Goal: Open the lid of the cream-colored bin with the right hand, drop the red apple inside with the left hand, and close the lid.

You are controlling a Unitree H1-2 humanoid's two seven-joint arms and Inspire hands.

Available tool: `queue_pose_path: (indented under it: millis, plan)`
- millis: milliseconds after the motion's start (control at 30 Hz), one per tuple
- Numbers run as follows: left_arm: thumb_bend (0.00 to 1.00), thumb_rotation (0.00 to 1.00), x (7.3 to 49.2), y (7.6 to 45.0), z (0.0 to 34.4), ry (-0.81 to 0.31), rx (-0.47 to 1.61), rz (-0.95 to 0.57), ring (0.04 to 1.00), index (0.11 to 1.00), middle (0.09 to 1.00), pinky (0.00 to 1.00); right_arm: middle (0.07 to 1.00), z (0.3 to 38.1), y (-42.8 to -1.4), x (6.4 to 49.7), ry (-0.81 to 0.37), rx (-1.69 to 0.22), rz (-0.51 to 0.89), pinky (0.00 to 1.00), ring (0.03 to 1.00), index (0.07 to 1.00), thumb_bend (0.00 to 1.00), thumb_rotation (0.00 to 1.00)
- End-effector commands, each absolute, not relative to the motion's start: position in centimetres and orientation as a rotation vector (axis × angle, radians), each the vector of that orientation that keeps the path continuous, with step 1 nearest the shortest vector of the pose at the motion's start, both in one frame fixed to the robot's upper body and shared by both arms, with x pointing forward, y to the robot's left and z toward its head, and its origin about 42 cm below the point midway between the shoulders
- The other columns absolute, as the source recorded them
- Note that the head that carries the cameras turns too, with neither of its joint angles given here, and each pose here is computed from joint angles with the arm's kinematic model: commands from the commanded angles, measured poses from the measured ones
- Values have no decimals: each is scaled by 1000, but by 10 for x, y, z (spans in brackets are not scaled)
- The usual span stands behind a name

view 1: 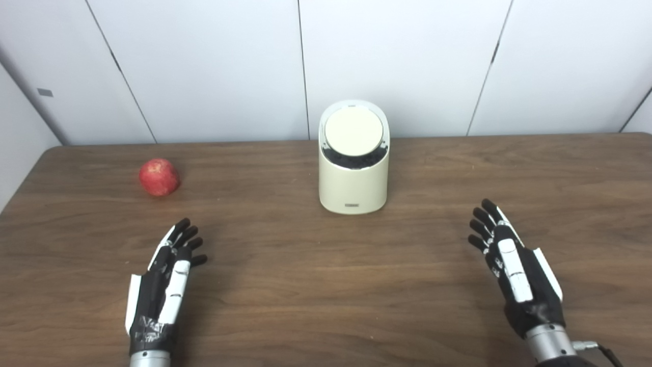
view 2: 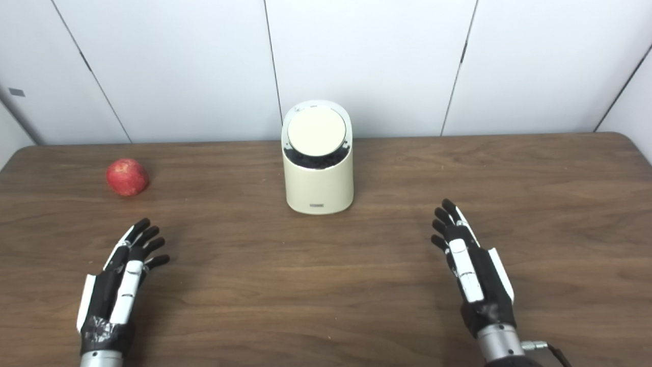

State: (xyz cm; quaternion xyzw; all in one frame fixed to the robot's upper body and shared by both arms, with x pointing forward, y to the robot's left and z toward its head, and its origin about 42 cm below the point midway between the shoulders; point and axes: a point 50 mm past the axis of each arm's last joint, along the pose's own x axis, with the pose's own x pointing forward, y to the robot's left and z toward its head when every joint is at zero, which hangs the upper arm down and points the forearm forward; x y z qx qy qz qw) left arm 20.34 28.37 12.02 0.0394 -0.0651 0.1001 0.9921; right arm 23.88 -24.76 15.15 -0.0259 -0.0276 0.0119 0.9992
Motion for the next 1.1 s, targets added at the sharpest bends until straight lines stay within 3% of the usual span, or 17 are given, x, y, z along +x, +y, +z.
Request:
queue_pose_path:
  millis: [0, 500, 733, 967, 1067]
  plan:
    - [576, 780, 182, 279, 116, -122, 72, 214, 862, 919, 891, 778, 945, 157, -247, 234, -122, -58, 18, 893, 934, 972, 515, 915]
    - [510, 788, 184, 276, 109, -125, 77, 216, 873, 922, 895, 832, 953, 148, -246, 233, -132, -68, 12, 881, 921, 961, 498, 938]
    - [491, 791, 186, 274, 104, -134, 78, 203, 877, 927, 899, 838, 938, 155, -244, 244, -162, -88, 17, 858, 919, 949, 521, 675]
    - [464, 785, 187, 270, 101, -138, 71, 199, 885, 933, 905, 851, 929, 185, -239, 279, -267, -233, 4, 815, 894, 948, 509, 680]
    - [452, 790, 187, 268, 100, -136, 68, 204, 883, 929, 903, 852, 915, 196, -237, 295, -282, -284, -6, 777, 881, 939, 557, 665]
